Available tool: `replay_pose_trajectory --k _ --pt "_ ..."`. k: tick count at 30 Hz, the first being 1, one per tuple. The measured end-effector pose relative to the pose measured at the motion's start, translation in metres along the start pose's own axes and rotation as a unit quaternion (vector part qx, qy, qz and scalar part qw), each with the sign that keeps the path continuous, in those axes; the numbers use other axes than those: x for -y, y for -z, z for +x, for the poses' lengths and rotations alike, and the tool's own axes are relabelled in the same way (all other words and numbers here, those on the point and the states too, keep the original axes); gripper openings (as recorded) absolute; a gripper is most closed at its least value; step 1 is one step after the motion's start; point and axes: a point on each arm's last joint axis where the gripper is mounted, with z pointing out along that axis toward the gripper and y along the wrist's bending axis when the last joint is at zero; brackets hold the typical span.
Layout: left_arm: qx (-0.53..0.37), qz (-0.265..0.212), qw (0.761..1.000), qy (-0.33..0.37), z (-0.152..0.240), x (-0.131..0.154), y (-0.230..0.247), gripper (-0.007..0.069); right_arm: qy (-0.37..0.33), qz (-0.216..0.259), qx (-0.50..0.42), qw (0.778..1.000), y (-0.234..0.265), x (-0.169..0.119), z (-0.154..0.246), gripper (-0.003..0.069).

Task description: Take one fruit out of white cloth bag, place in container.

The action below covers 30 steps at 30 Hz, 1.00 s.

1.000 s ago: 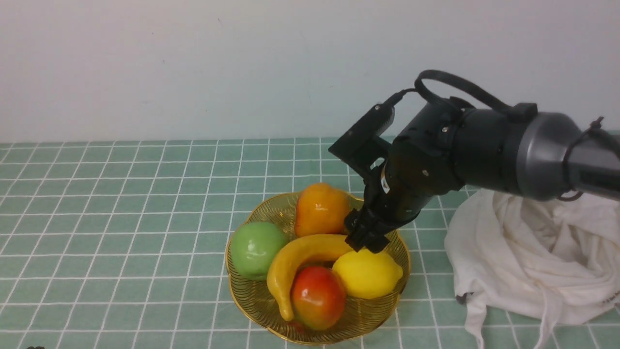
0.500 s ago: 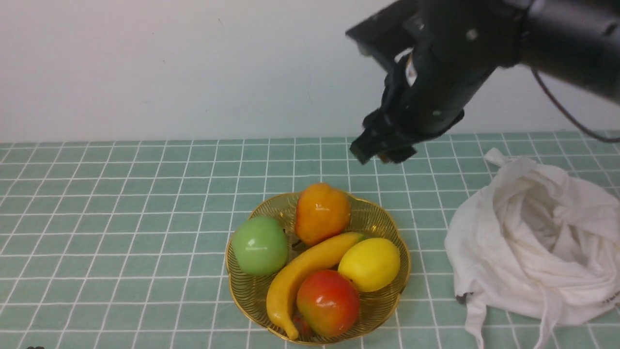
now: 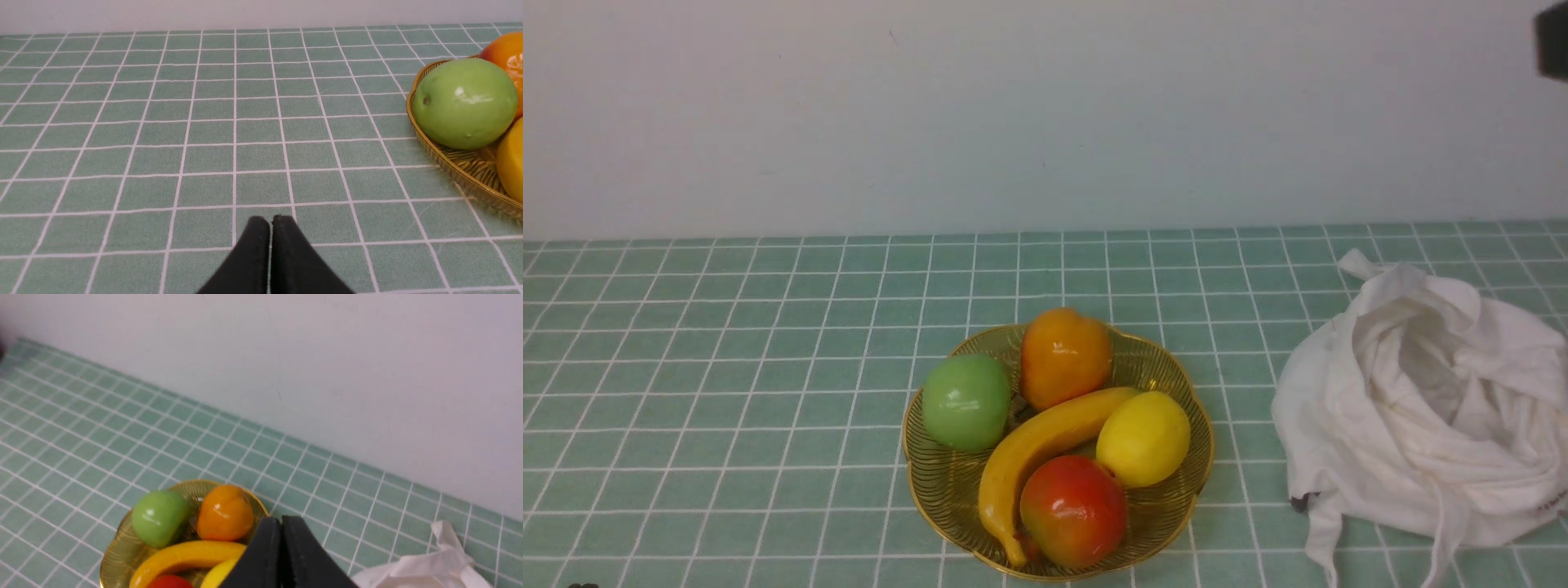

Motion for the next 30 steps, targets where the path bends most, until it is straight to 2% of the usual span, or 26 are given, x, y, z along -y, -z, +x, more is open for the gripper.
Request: replay_pose_trajectory --k 7,14,20,30 --pt "0.000 0.000 1.000 0.000 0.000 0.000 0.000 -0.0008 -0.016 -0.032 0.143 0.989 0.047 0.007 0.070 -0.0014" --pt "0.000 0.000 1.000 0.000 0.000 0.000 0.000 -0.0008 -0.057 -0.071 0.266 0.960 0.069 0.009 0.125 -0.0014" --pt "0.000 0.000 1.000 0.000 0.000 0.000 0.000 -0.0008 -0.063 -0.082 0.297 0.949 0.071 0.008 0.135 -0.0014" --pt "0.000 0.000 1.000 0.000 0.000 0.000 0.000 -0.0008 -0.062 -0.082 0.300 0.948 0.070 0.008 0.135 -0.0014"
